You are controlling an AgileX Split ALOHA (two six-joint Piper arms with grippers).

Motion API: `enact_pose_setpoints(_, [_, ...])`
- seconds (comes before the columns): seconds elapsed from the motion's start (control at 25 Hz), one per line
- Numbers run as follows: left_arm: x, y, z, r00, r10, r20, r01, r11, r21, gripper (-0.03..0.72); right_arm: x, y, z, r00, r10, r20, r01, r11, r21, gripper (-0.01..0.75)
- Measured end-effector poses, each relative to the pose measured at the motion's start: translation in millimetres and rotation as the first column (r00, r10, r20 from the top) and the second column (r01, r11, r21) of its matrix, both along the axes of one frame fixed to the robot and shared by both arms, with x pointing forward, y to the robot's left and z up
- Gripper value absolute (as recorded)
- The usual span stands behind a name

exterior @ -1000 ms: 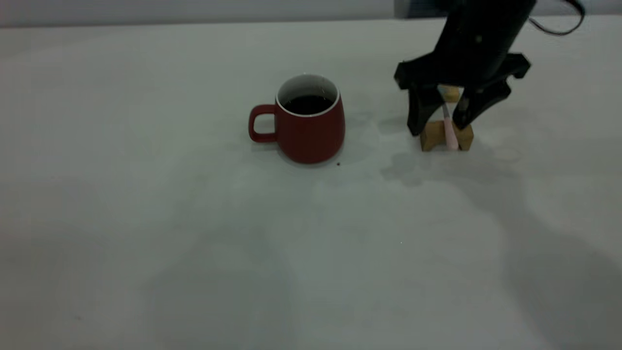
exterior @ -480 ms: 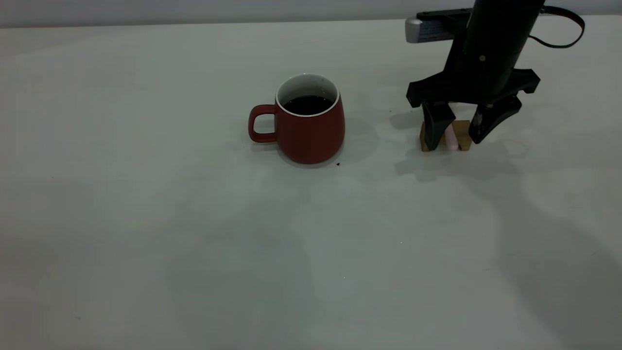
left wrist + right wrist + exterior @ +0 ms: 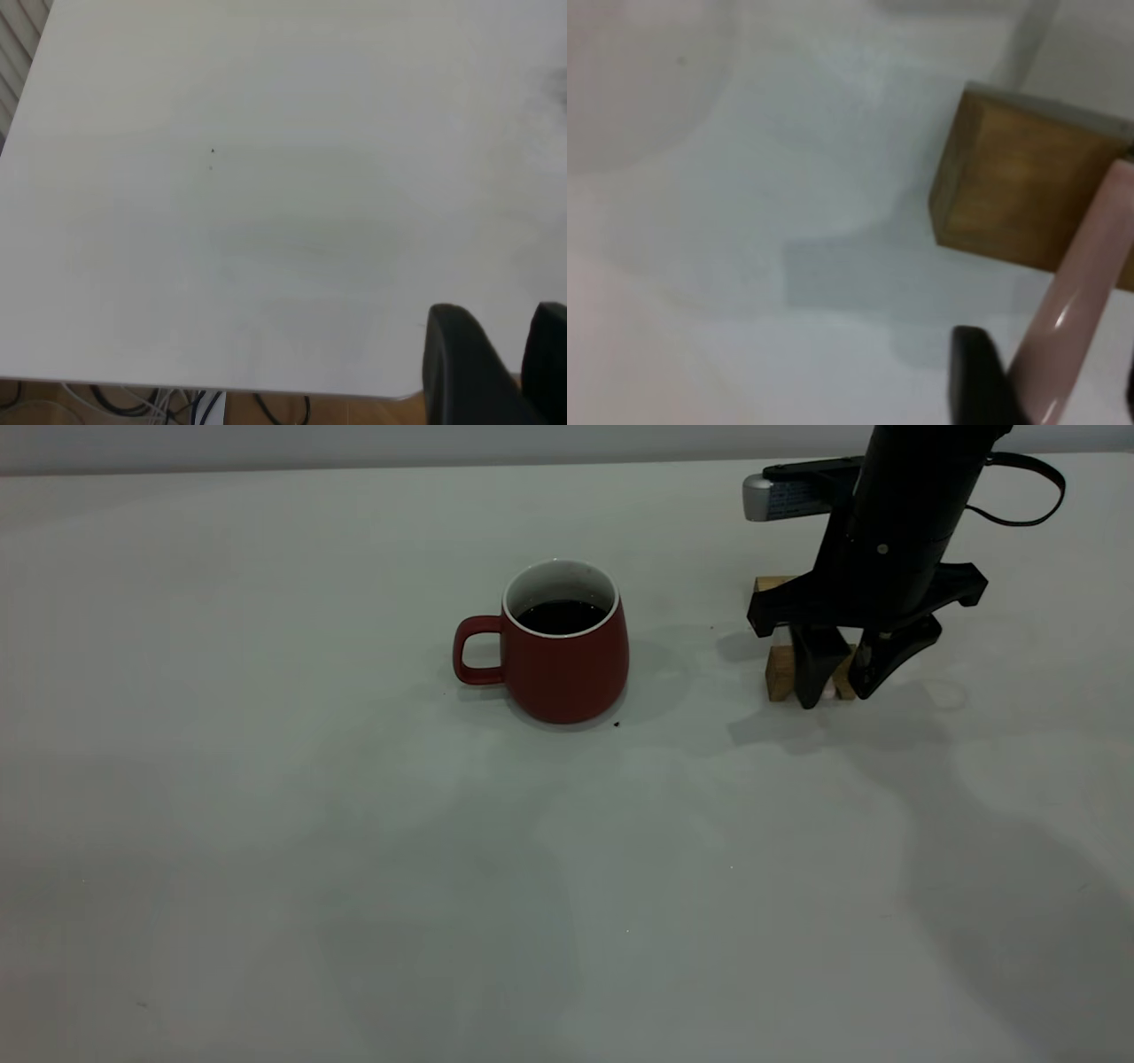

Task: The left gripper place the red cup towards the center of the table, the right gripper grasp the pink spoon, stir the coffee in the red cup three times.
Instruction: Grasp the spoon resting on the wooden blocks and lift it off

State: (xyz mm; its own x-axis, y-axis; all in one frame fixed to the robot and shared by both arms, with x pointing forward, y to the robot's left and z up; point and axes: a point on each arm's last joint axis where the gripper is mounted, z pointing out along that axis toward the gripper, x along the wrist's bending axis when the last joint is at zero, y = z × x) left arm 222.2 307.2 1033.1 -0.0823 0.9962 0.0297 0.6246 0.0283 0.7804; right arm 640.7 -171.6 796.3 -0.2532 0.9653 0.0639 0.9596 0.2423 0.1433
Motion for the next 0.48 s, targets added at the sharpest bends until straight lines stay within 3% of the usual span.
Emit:
enact_pose_setpoints(0.2, [0, 0, 0, 1.0, 0.0, 0.0, 0.0, 1.0, 0.0, 0.243, 1, -1, 0, 1.0, -0.004, 0.009, 0.004, 1.0, 0.0, 0.157])
enact_pose_setpoints(0.36, [0, 0, 0, 1.0, 0.001, 0.0, -0.001, 1.0, -0.001, 0.243, 3, -2, 12, 1.0, 0.004, 0.024, -0.004, 1.0, -0.006, 0.145])
enact_pose_setpoints(0.48, [0, 0, 0, 1.0, 0.001, 0.0, -0.001, 1.0, -0.001, 0.243, 5, 0, 46, 0.998, -0.019, 0.057, 0.018, 1.0, 0.022, 0.145])
